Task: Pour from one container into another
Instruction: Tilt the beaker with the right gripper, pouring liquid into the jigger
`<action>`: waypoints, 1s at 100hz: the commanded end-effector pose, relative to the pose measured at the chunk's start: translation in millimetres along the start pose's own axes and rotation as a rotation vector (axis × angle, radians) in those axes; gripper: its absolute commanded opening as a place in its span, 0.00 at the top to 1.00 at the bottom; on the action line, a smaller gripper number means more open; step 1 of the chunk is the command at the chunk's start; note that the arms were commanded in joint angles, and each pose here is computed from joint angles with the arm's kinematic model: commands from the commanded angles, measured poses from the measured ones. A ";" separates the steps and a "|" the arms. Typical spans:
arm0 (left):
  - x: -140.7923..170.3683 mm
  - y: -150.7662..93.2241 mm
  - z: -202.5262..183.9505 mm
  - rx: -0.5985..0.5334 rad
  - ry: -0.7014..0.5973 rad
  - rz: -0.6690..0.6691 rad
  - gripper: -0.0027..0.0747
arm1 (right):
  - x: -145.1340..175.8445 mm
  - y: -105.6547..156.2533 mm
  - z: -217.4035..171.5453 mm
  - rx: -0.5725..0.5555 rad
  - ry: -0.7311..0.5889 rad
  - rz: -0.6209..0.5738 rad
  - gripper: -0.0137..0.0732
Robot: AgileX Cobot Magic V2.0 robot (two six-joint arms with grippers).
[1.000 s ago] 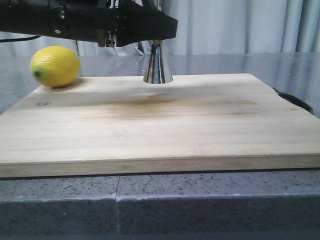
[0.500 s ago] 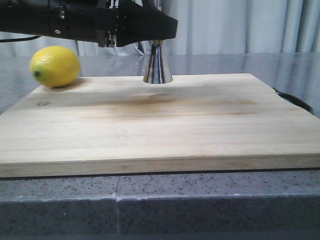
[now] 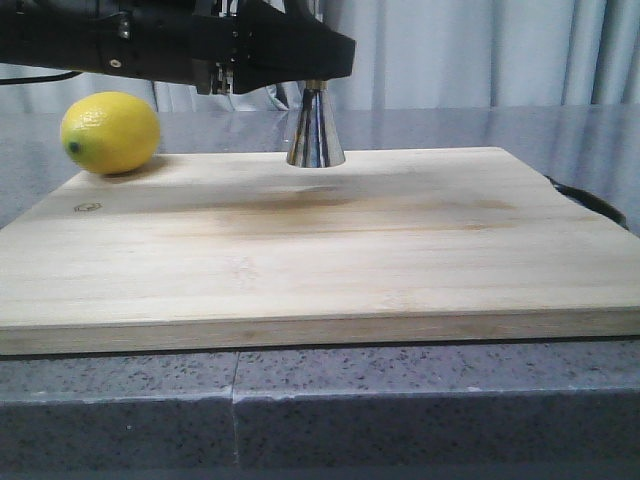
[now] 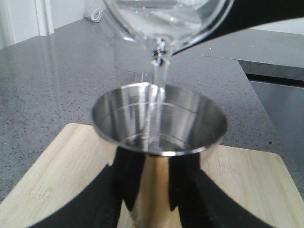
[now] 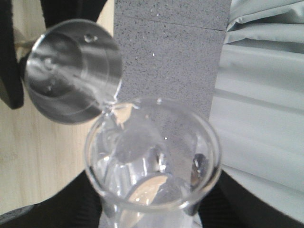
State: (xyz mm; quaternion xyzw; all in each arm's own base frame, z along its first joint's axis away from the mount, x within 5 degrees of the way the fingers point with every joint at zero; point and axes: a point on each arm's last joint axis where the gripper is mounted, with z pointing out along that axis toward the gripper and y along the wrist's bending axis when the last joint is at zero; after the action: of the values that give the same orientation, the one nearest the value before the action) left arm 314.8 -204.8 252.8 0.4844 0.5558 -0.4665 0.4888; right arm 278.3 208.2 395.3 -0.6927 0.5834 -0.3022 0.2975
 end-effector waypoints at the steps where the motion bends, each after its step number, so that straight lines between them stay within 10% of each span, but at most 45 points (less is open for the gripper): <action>1: -34.3 -9.5 -1.8 0.051 -0.152 0.030 0.67 | 8.5 -19.2 -22.6 0.139 -0.017 -0.010 0.48; 100: -34.3 -9.5 -1.8 0.051 -0.152 0.030 0.67 | 8.9 -22.9 -23.2 0.180 0.000 -0.139 0.48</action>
State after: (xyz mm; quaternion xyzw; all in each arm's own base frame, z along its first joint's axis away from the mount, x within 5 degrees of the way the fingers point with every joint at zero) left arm 314.8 -204.8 252.8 0.4847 0.5558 -0.4664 0.4886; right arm 281.4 208.1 399.2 -0.7175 0.5326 -0.3399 0.2931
